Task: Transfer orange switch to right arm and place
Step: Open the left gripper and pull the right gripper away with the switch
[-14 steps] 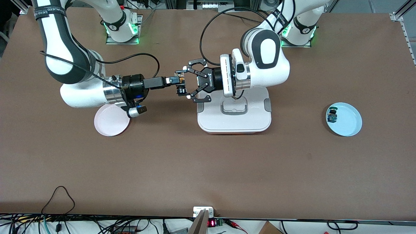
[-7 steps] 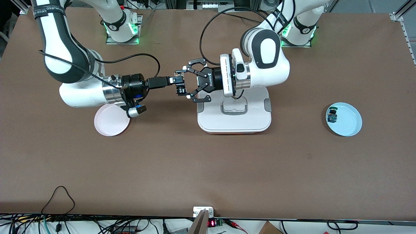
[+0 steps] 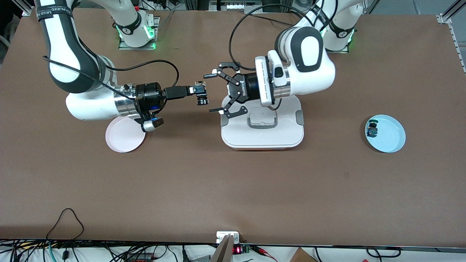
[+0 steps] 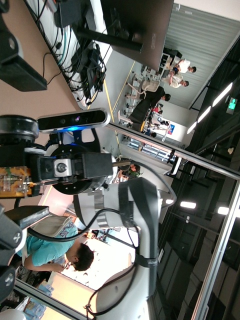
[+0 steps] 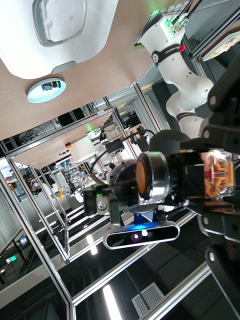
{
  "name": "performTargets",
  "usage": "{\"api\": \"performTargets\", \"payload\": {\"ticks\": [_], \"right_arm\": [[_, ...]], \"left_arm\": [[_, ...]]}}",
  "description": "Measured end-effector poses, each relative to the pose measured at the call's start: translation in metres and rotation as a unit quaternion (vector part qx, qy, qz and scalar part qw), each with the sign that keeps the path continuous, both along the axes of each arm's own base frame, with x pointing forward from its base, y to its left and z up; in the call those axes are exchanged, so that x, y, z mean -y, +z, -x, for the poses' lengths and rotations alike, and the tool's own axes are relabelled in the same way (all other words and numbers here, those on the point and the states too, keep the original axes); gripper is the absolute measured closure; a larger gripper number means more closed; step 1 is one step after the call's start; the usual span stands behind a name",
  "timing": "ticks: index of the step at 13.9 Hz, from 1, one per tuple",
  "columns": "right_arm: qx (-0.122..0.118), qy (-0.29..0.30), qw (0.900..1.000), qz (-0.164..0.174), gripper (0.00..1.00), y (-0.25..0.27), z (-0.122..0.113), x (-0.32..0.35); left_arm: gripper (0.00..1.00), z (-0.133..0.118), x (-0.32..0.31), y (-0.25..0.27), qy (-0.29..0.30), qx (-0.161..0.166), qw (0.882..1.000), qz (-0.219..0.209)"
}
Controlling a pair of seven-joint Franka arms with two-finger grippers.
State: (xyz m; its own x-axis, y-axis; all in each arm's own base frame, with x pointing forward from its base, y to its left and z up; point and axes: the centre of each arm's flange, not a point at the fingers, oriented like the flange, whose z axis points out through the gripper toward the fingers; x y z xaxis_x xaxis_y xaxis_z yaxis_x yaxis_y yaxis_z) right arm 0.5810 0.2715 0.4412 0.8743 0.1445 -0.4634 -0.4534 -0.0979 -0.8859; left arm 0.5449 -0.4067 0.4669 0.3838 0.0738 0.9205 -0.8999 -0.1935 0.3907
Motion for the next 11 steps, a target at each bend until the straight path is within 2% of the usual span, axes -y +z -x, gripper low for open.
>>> {"api": "performTargets", "payload": {"ticks": [2, 4, 6, 8, 9, 11], "right_arm": [[0.01, 0.003, 1.0, 0.015, 0.59, -0.003, -0.005, 0.02], [0.05, 0.022, 0.997, 0.057, 0.59, -0.013, -0.009, 0.057], [0.095, 0.052, 0.987, 0.119, 0.59, -0.029, -0.01, 0.094], [0.143, 0.098, 0.968, 0.18, 0.59, -0.043, -0.007, 0.122], [0.166, 0.127, 0.955, 0.209, 0.59, -0.048, -0.005, 0.132], [0.211, 0.193, 0.921, 0.264, 0.59, -0.058, 0.001, 0.149]], "left_arm": [[0.0, 0.004, -0.007, 0.012, -0.013, 0.006, 1.0, -0.007], [0.0, -0.006, -0.028, 0.021, -0.05, 0.01, 0.999, -0.018], [0.0, -0.025, -0.066, 0.025, -0.092, -0.011, 0.995, -0.047], [0.0, -0.036, -0.098, 0.028, -0.133, -0.043, 0.984, -0.114], [0.0, -0.037, -0.106, 0.03, -0.148, -0.061, 0.975, -0.154], [0.0, -0.032, -0.108, 0.03, -0.167, -0.102, 0.955, -0.221]]}}
